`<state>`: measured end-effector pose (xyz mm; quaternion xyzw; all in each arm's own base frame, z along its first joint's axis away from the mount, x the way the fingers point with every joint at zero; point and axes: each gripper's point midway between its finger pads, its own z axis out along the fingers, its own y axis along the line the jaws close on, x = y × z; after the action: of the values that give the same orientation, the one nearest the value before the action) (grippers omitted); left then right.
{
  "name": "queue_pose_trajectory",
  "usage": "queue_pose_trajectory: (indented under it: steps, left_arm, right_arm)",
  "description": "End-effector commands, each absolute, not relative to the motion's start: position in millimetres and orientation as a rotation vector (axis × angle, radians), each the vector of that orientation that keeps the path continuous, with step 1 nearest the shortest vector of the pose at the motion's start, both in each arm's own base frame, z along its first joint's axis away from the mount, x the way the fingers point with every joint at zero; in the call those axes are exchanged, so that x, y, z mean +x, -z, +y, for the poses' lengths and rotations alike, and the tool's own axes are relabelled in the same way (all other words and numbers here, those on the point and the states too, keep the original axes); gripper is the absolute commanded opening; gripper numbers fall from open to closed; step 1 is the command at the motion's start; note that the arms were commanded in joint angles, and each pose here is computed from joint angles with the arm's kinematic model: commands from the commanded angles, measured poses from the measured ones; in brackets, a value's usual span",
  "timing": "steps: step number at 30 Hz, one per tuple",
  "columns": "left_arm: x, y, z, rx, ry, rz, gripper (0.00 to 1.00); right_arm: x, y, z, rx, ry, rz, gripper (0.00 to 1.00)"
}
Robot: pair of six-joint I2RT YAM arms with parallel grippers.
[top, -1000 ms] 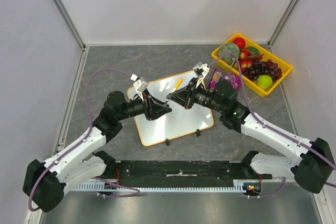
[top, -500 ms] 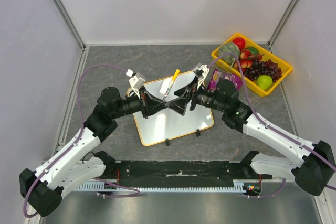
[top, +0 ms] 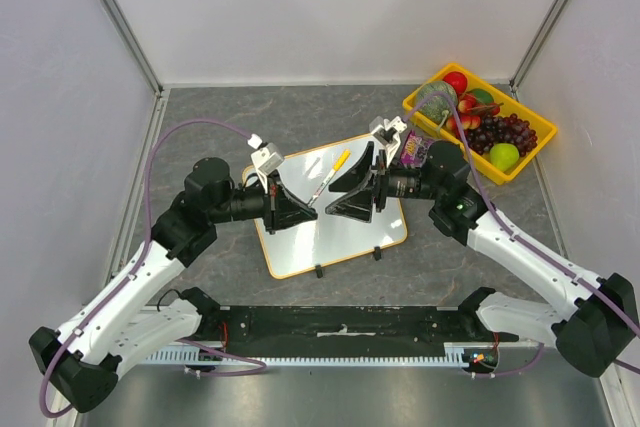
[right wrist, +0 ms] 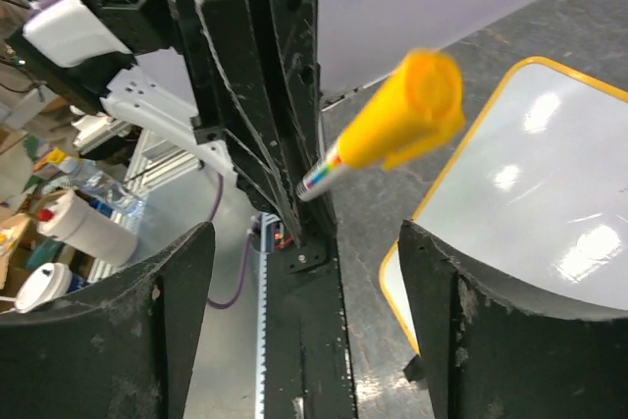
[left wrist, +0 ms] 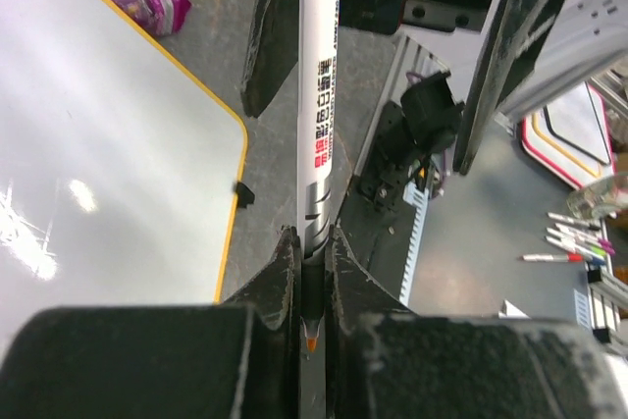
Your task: Write a sentence on the whiteboard
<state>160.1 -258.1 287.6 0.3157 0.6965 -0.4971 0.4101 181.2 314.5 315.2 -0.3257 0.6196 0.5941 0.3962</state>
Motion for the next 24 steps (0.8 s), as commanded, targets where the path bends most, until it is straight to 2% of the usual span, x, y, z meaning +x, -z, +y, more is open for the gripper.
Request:
queue_pose_trajectory:
  steps: [1, 3, 5, 10, 24]
  left_arm:
    - [144, -290, -256, 0.909, 1.274, 1.712, 0.02]
    - [143, -288, -257, 0.916, 1.282, 1.718, 0.02]
    - [140, -288, -258, 0.929, 1.296, 1.713, 0.02]
    - [136, -290, -257, 0.940, 1.305, 1.700, 0.02]
    - [128, -289, -259, 0.970, 1.347, 1.692, 0.02]
  right_arm:
    - [164, -349, 316, -0.890, -1.623, 1.430, 0.73]
    - [163, -352, 318, -0.869, -1.672, 1.416, 0.67]
    - [165, -352, 320, -0.847, -1.695, 1.419, 0.56]
    - [171, -348, 326, -0.826, -1.718, 1.441, 0.42]
    - [159, -333, 332, -0.895, -1.719, 1.497, 0.33]
